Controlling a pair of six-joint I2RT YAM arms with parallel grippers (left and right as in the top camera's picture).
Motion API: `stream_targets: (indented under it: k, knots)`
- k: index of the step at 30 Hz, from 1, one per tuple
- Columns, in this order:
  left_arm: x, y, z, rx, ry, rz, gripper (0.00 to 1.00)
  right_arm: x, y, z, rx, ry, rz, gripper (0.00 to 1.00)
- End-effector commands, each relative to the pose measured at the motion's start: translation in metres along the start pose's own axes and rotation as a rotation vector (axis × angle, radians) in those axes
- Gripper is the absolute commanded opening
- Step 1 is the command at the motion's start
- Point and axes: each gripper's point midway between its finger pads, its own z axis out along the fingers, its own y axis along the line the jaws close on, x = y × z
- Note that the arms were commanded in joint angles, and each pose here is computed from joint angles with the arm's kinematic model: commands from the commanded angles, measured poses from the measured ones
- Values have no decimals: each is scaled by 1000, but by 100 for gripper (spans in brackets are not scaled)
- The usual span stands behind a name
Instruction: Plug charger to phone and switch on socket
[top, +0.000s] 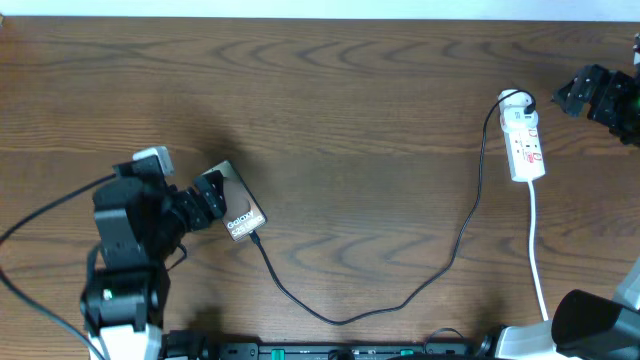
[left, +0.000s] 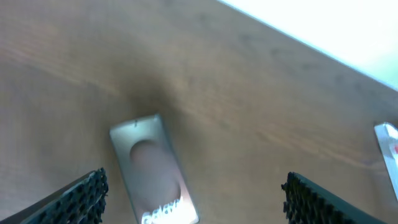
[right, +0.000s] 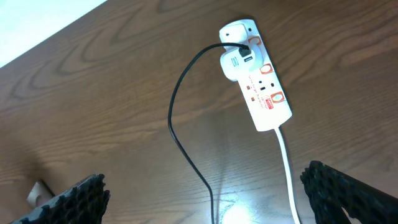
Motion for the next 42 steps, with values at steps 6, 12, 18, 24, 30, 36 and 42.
stream_targets:
  k: [6,12,18,24,30,36,42]
  knots:
    - [-15,-23,-28,86,-249,115,88,-1,3,-3,-1,-9,-1,99]
    - [-10,-32,-43,136,-307,141,88,-1,3,-3,-1,-9,-1,99]
    - [1,-35,-54,176,-360,159,88,-1,3,-3,-1,-9,-1,99]
    - [12,-27,-61,188,-448,167,88,-1,3,-3,-1,-9,-1,99]
    - [7,-25,-67,208,-571,175,88,-1,3,-3,-1,-9,-1,99]
    - [5,-25,-68,213,-591,178,88,-1,3,-3,-1,-9,-1,99]
    - [0,-28,-73,224,-618,181,88,-1,3,-3,-1,-9,-1,99]
